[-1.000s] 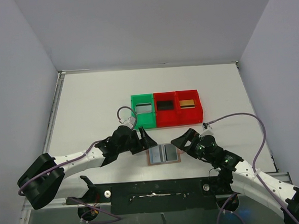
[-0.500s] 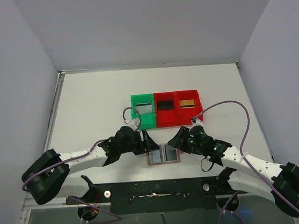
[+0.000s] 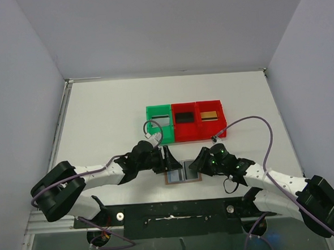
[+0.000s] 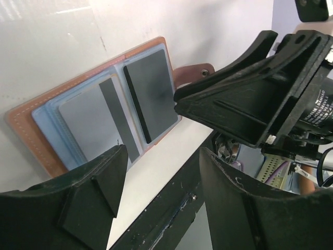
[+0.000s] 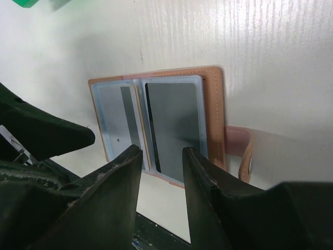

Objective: Take the credit cards out of the card holder

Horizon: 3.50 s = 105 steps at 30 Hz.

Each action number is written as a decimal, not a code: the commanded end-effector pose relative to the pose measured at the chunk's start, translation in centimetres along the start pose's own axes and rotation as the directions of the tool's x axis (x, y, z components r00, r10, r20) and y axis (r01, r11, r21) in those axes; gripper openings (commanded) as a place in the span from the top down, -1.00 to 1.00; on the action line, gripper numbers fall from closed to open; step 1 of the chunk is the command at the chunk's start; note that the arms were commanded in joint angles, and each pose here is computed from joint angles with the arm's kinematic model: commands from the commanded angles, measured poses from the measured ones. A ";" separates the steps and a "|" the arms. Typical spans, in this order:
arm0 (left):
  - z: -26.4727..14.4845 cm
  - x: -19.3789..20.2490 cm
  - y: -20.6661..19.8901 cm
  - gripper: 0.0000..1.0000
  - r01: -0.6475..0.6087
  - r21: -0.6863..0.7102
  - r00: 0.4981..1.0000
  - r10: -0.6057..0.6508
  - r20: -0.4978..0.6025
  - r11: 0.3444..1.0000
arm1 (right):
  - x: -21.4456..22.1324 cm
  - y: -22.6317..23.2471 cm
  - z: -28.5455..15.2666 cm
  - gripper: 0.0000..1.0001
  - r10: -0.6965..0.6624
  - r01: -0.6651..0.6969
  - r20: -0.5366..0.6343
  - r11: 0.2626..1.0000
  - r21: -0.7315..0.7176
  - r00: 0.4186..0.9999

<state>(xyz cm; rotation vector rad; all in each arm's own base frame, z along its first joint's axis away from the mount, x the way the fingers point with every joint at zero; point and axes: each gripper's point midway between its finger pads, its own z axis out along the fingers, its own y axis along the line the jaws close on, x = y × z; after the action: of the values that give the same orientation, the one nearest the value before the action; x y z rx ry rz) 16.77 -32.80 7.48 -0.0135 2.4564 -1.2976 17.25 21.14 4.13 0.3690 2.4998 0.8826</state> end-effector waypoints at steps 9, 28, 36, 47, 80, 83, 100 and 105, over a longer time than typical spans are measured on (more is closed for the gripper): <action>1.9 -0.8 -4.3 -0.11 -0.030 0.108 0.999 0.034 -0.029 0.994 | 0.9 -3.1 1.0 0.25 0.029 -0.025 -0.029 0.990 0.140 0.999; 3.7 0.0 -0.8 -0.11 -0.006 -0.045 0.998 0.003 -0.056 0.999 | 1.7 -5.0 1.1 0.24 0.045 -0.033 -0.054 0.978 0.208 0.998; 4.1 0.8 -0.8 -0.11 0.005 -0.047 0.997 -0.008 -0.077 0.999 | 1.8 -4.7 1.1 0.21 0.053 -0.043 -0.052 0.983 0.177 0.997; 4.8 1.7 -0.5 0.18 0.031 -0.046 0.995 -0.035 -0.090 0.998 | 2.2 -5.1 0.8 0.19 0.064 -0.054 -0.053 0.984 0.168 0.997; 5.0 2.3 -1.7 1.00 0.106 0.046 0.990 -0.101 -0.096 0.993 | 2.6 -5.0 0.7 0.17 0.062 -0.053 -0.060 0.989 0.136 0.996; 4.8 2.4 -1.3 1.00 0.106 0.028 0.991 -0.103 -0.091 0.994 | 2.5 -5.0 0.6 0.16 0.060 -0.051 -0.057 0.989 0.136 0.997; 4.6 2.1 -1.2 0.42 0.094 0.018 0.993 -0.093 -0.077 0.995 | 2.4 -4.8 0.7 0.16 0.056 -0.048 -0.057 0.990 0.131 0.997; 5.1 2.2 -0.5 0.37 0.115 -0.008 0.991 -0.115 -0.071 0.993 | 2.4 -4.7 0.7 0.16 0.056 -0.048 -0.058 0.991 0.127 0.997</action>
<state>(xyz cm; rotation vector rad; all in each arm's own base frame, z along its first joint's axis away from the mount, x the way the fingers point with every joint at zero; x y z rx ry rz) 15.31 -36.44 3.45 -0.1078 2.6125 -1.3256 17.07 20.84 2.57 0.4526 2.5128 0.8930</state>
